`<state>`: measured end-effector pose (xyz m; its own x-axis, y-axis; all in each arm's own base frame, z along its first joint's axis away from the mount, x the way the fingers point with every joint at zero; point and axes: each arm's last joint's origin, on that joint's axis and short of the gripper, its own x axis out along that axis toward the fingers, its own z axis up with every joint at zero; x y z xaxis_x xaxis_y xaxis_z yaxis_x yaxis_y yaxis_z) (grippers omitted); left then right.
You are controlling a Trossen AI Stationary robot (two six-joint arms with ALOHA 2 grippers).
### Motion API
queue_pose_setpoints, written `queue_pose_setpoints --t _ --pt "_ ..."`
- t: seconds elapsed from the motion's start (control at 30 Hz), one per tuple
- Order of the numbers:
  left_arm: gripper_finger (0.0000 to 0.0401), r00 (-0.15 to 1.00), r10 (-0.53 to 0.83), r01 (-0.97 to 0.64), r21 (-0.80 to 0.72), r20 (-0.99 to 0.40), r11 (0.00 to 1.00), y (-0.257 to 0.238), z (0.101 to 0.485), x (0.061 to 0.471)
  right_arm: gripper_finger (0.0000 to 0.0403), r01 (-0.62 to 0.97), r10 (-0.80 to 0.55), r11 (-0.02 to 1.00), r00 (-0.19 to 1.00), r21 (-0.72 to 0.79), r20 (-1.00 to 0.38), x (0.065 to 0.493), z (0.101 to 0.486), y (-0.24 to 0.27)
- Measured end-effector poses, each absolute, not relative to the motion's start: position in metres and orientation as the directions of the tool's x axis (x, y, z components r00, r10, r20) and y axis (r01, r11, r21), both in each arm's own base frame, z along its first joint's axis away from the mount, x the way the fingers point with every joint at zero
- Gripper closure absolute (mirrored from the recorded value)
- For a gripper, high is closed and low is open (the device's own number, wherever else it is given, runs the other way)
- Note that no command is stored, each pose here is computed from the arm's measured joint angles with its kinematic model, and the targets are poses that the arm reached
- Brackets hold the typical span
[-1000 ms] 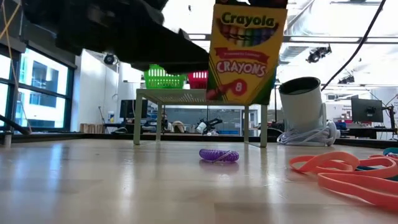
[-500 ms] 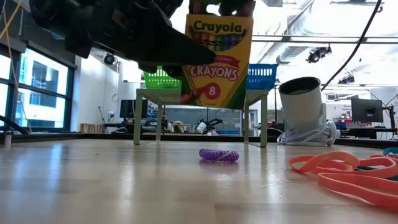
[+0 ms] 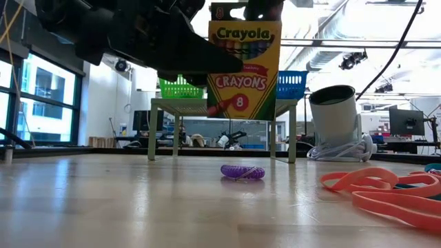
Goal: Pick & Place Office Desk Supplies
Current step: Put the yellow crayon box into the red bin on the shelf
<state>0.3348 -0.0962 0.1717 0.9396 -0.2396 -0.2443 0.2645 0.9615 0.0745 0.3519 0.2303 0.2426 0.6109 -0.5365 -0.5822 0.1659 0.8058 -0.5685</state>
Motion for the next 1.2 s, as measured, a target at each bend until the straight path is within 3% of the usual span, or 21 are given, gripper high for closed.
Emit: queue_pose_setpoints --t 0.37,0.5,0.73,1.0,1.2 --pt "0.0195 0.938 -0.241 0.287 0.169 -0.248 0.943 -0.0968 0.1712 0.3345 0.0401 0.167 -0.528 0.813 0.613 -0.558 -0.587 0.3522 0.2424 0.2311" --pt "0.0244 0.938 -0.241 0.287 0.169 -0.249 0.943 -0.0968 0.1712 0.3345 0.0401 0.165 -0.527 0.814 0.612 -0.556 -0.589 0.3523 0.2422 0.2312" --pt "0.0373 0.935 -0.249 0.286 0.124 -0.251 0.95 -0.0976 0.1709 0.3342 0.0401 0.163 -0.528 0.813 0.61 -0.559 -0.591 0.352 0.2421 0.2308" --pt "0.0376 0.932 -0.256 0.292 0.113 -0.255 0.95 -0.1017 0.1703 0.333 0.0396 0.148 -0.49 0.842 0.612 -0.518 -0.621 0.3532 0.2416 0.2328" --pt "0.0376 0.93 -0.258 0.295 0.116 -0.261 0.949 -0.1032 0.1696 0.3324 0.0329 0.199 -0.469 0.871 0.609 -0.449 -0.64 0.3534 0.2412 0.2336"
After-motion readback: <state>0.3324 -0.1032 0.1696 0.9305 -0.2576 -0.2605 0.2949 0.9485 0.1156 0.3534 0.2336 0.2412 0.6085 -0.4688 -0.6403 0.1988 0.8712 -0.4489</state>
